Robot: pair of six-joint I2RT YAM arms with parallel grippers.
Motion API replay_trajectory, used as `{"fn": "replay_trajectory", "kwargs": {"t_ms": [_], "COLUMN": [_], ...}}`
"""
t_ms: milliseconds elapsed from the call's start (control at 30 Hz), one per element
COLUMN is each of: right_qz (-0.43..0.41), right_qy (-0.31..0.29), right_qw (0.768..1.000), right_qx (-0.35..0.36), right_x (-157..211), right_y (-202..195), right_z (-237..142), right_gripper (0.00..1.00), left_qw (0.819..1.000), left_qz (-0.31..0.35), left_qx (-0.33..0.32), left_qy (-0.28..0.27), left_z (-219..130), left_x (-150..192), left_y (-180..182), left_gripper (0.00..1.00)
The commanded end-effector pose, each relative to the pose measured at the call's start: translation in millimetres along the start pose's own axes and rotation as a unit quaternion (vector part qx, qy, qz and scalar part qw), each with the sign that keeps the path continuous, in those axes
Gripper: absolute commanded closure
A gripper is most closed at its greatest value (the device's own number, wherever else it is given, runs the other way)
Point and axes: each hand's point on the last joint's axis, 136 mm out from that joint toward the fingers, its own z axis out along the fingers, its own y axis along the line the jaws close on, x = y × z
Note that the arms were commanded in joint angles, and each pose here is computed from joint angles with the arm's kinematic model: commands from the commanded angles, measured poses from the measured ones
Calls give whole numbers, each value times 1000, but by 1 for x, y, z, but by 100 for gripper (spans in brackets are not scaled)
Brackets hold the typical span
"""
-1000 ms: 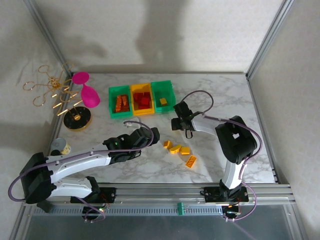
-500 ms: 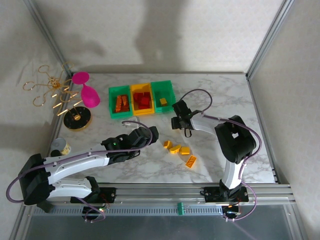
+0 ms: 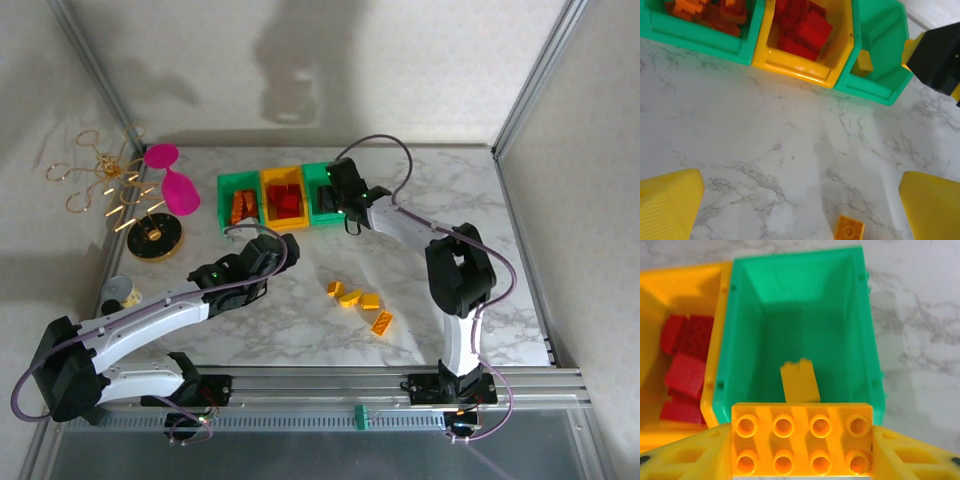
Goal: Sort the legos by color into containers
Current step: Place the lego in the container.
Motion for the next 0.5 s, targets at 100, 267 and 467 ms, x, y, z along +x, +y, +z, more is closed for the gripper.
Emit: {"fn": "replay_trajectory", "kwargs": {"t_ms": [100,267,467], "right_qz": [-8,-10,-16], "right_qy": [-25,-24,-36], "right_qw": [999,999,999], "right_qx": [33,41,20], "right_x": [-28,-42,-57], "right_y": [2,0,9], "right_z": [36,58,43], "right_gripper": [40,33,27], "left_qw": [1000,1000,1000], "left_qz": [6,9,10], "left_qx": [6,3,5], "left_qy": [-3,-2,-2], "left_z": [-2,1,0], "left_x": [-16,-19,-20], "left_y": [-6,-7,-9], "left_gripper": [0,0,0]}}
